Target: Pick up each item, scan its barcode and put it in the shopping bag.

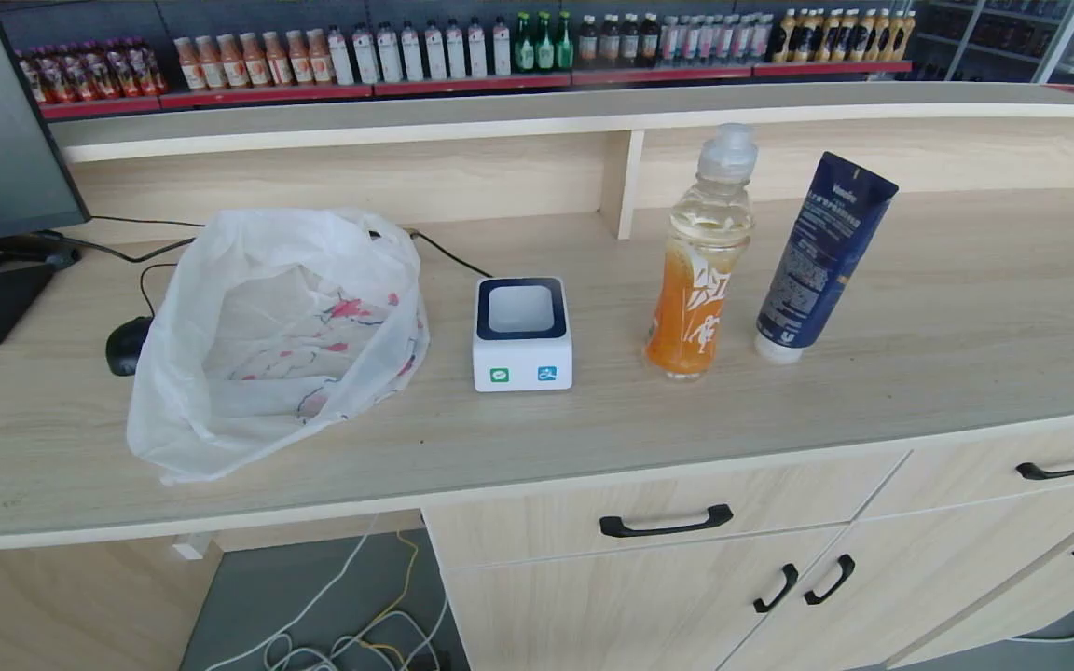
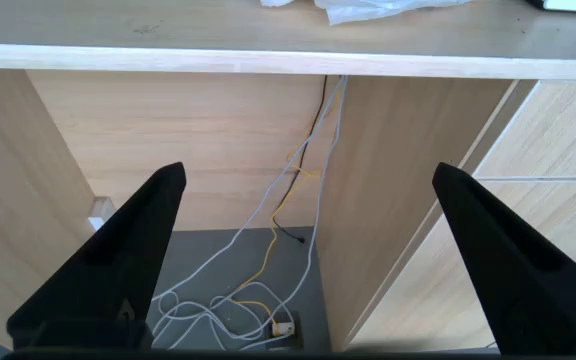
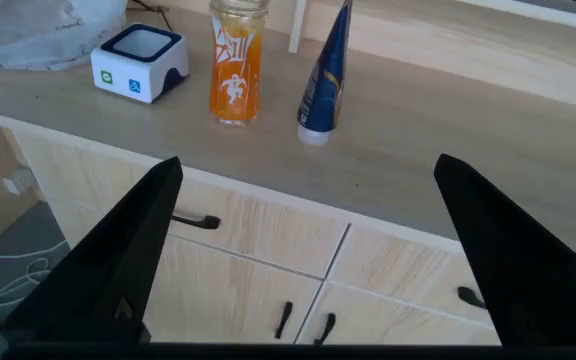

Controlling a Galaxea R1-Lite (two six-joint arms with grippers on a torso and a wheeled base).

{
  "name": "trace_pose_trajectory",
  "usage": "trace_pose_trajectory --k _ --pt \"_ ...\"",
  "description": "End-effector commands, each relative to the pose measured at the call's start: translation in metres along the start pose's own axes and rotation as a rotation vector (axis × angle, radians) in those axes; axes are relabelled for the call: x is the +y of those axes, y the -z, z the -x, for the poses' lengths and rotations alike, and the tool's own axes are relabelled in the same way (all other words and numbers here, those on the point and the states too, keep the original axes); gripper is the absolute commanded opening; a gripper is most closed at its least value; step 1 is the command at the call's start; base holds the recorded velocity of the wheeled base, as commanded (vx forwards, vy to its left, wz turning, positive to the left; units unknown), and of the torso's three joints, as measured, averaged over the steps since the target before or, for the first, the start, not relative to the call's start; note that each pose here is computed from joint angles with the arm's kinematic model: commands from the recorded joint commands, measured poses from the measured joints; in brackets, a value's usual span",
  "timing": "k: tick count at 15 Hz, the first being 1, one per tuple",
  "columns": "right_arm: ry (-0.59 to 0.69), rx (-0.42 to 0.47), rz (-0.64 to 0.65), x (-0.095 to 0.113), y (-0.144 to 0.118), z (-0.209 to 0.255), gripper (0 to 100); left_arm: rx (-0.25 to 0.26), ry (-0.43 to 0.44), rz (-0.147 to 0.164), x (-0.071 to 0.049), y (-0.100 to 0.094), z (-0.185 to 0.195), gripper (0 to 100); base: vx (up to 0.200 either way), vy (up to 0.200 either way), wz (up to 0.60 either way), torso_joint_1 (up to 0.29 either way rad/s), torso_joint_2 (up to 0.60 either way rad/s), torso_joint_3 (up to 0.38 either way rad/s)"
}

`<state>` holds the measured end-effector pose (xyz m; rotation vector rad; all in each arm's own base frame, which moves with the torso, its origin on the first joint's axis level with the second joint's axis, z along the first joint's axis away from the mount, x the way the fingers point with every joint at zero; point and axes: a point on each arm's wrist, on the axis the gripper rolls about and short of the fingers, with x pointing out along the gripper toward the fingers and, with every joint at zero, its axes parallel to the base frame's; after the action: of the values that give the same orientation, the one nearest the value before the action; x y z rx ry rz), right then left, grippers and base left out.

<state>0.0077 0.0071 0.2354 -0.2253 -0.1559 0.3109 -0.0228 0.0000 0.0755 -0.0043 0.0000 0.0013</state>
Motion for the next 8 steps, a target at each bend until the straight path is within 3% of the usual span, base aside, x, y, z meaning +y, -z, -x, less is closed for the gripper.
trace_pose_trajectory --k 1,5,8 --pt "-0.026 0.04 -0.014 -0.008 -0.002 -0.023 100 0.0 0.0 0.0 0.0 0.0 0.0 100 0.0 0.0 0.0 0.0 0.0 0.0" --pt "-0.193 0.001 -0.013 -0.011 -0.007 -0.076 100 0.0 0.0 0.0 0.0 0.0 0.0 100 0.0 0.0 0.0 0.0 0.0 0.0" --pt "-0.298 0.038 -0.021 0.001 0.004 -0.097 100 0.0 0.0 0.0 0.0 0.0 0.0 100 0.0 0.0 0.0 0.0 0.0 0.0"
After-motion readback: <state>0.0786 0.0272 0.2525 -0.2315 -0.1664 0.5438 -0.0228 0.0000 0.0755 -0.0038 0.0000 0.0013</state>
